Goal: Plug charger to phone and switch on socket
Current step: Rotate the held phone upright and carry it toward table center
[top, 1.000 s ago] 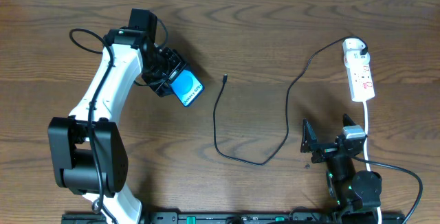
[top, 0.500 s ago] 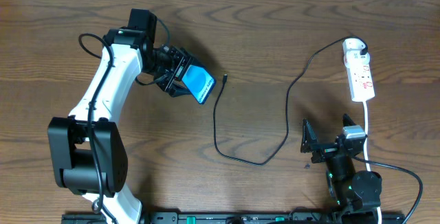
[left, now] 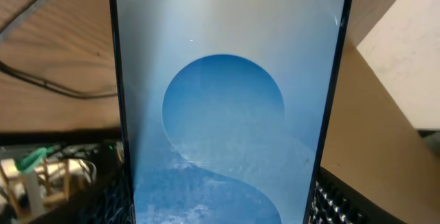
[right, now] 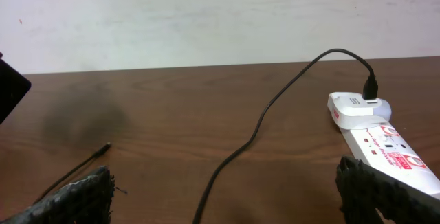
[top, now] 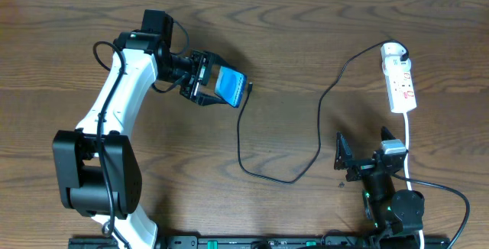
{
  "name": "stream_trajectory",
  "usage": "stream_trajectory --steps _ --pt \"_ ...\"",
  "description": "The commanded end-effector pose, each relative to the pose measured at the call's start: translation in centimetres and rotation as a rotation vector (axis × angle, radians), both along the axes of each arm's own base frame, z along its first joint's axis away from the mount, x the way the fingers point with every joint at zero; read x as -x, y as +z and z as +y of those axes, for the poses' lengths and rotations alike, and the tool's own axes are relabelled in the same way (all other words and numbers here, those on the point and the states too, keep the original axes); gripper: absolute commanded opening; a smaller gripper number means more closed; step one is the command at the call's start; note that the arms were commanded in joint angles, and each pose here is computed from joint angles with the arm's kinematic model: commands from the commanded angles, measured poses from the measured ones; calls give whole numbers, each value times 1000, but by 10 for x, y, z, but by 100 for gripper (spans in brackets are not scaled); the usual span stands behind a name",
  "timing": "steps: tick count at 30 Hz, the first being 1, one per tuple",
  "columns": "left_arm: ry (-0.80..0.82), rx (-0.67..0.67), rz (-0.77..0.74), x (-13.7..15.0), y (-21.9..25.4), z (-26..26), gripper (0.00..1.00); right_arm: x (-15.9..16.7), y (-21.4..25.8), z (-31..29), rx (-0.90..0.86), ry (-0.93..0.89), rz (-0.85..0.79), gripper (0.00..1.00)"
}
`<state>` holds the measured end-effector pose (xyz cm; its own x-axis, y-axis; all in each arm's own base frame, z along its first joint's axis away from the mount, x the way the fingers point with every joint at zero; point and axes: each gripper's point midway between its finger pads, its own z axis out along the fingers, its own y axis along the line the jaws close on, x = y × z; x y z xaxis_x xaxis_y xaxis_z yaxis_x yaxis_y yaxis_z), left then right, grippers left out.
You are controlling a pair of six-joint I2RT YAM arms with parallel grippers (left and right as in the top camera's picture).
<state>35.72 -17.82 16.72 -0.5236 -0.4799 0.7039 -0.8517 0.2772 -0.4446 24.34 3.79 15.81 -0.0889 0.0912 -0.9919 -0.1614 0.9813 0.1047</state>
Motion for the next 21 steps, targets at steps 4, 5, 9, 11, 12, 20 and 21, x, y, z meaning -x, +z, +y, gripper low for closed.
stream_trajectory --steps 4,5,9,11,12,20,21 --pt "29 67 28 1 20 -2 59 0 0 0 8 1 -4 99" --pt "29 67 28 1 20 -2 59 0 0 0 8 1 -4 99" --pt "29 67 28 1 20 -2 59 0 0 0 8 1 -4 99" --pt "29 67 28 1 20 -2 59 0 0 0 8 1 -4 99" --pt "29 67 29 1 20 -2 59 0 0 0 8 1 -4 99" --pt "32 51 25 0 18 -1 59 0 0 0 8 1 -4 99" --pt "38 23 22 -1 14 2 59 0 0 0 8 1 -4 99"
